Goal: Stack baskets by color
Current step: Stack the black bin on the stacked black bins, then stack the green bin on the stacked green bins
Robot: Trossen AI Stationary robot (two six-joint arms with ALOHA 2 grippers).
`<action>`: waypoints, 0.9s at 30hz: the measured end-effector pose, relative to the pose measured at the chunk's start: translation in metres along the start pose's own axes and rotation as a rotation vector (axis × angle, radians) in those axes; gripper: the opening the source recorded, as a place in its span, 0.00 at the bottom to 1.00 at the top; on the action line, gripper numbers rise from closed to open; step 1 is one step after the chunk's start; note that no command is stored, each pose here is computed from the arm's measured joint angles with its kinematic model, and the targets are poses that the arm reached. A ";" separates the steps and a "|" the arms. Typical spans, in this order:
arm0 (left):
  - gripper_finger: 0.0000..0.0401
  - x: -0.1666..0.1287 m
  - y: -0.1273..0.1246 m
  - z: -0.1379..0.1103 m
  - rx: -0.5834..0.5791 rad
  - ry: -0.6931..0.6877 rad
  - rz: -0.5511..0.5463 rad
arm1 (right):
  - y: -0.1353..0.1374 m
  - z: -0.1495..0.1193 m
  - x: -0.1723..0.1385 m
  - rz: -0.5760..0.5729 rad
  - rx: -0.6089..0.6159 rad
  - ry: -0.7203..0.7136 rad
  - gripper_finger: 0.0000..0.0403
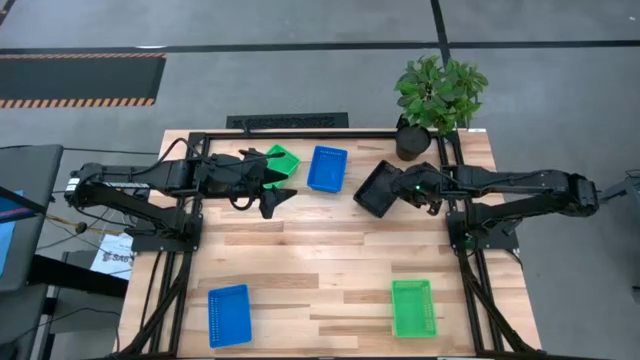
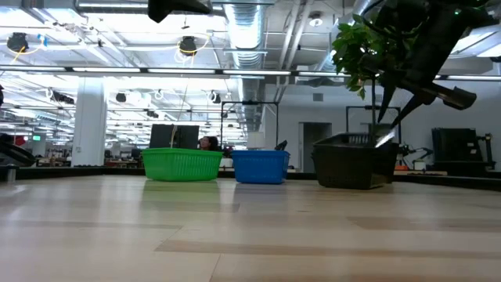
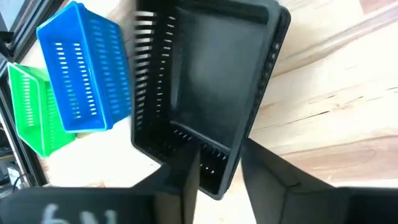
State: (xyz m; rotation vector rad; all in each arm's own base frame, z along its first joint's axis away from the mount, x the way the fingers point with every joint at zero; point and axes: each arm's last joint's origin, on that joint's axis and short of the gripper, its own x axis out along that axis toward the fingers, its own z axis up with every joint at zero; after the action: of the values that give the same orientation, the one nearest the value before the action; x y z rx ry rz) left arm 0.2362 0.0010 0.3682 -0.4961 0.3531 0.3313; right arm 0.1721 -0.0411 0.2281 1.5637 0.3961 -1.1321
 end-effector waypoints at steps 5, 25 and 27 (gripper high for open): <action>0.72 0.000 0.000 0.000 0.000 -0.001 0.002 | 0.000 0.000 0.000 0.000 -0.020 0.000 0.44; 0.72 -0.041 0.021 -0.018 0.015 0.263 0.020 | -0.054 -0.131 -0.051 -0.146 -0.288 0.486 0.50; 0.72 -0.042 0.021 -0.017 0.015 0.260 0.021 | -0.067 -0.147 -0.058 -0.194 -0.274 0.497 0.49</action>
State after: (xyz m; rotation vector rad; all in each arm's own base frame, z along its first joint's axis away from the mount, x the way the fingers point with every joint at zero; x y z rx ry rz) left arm 0.1865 0.0004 0.3624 -0.5221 0.6131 0.2845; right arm 0.1598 0.1302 0.2276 1.5717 1.0104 -0.7775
